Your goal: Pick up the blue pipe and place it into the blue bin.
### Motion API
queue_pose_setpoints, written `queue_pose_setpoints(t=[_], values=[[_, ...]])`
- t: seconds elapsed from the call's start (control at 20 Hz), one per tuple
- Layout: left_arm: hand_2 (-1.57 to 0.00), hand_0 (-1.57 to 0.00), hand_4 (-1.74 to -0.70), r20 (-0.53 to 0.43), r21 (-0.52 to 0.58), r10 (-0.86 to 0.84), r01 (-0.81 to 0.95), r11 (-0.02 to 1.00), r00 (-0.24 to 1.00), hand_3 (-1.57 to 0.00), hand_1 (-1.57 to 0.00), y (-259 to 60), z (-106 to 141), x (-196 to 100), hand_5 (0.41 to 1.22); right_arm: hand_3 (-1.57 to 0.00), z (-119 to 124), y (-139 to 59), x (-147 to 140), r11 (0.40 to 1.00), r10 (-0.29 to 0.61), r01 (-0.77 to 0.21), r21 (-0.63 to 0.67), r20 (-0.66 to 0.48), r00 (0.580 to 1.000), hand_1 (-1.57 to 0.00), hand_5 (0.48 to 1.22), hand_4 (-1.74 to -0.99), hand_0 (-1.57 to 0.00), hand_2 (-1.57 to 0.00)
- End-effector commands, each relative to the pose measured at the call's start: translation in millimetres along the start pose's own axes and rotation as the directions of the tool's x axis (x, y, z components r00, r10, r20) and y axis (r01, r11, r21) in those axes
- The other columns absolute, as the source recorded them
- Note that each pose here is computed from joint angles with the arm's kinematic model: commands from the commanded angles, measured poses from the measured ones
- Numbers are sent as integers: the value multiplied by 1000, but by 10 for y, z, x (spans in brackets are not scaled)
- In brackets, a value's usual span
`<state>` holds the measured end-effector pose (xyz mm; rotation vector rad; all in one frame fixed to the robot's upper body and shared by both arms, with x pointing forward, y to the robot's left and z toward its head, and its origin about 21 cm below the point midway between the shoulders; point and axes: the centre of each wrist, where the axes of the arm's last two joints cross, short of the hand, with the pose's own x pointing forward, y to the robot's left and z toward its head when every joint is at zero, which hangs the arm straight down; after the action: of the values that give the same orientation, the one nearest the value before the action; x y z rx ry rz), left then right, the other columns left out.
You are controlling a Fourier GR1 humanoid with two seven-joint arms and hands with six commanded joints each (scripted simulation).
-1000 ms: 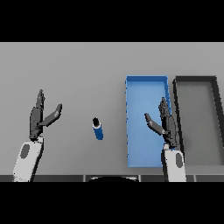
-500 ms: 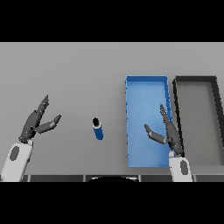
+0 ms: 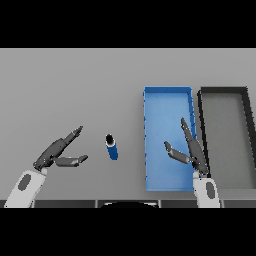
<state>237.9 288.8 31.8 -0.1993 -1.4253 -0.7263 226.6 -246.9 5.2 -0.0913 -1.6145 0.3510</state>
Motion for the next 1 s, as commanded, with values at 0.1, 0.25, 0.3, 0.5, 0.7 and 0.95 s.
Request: queue_pose_setpoints(t=[0.1, 0.25, 0.3, 0.5, 0.7, 0.95], values=[[1, 1, -1204, 1, -75, -3, 3, 997, 1000, 1, 1, -187, -131, 47, 508, 1, -25, -12, 7, 1000, -13, 13, 4, 4, 1000, 1, 638, -1279, 1, 1], [1, 1, -1206, -3, -124, -7, 6, 992, 1000, 1, 1, -370, -212, 21, 488, 1, 47, 19, 14, 1000, -2, 2, 0, 17, 1000, 1, 651, -1296, 1, 1], [1, 1, -1203, 4, -126, -8, 9, 992, 1000, 1, 1, -444, -256, 14, 483, 1, 54, -31, 8, 1000, -2, 3, -1, 9, 1000, 1, 654, -1299, 1, 1], [1, 1, -1220, 52, -120, -10, 16, 993, 999, 1, 1, -668, -443, -16, 495, 1, -5, 0, 51, 1000, -19, 19, 5, -10, 1000, 1, 652, -1305, 1, 1], [1, 1, -1223, 63, -91, 3, 3, 996, 998, 1, 1, -804, -657, -55, 502, 1, 20, -2, 10, 1000, -24, 24, -2, -3, 1000, 1, 654, -1318, 1, 1], [1, 1, -1162, 74, -95, -18, 25, 995, 997, 1, 1, -926, -882, -123, 490, 1, 55, -33, 42, 1000, -12, 12, -8, -27, 1000, 1, 665, -1326, 1, 1]])
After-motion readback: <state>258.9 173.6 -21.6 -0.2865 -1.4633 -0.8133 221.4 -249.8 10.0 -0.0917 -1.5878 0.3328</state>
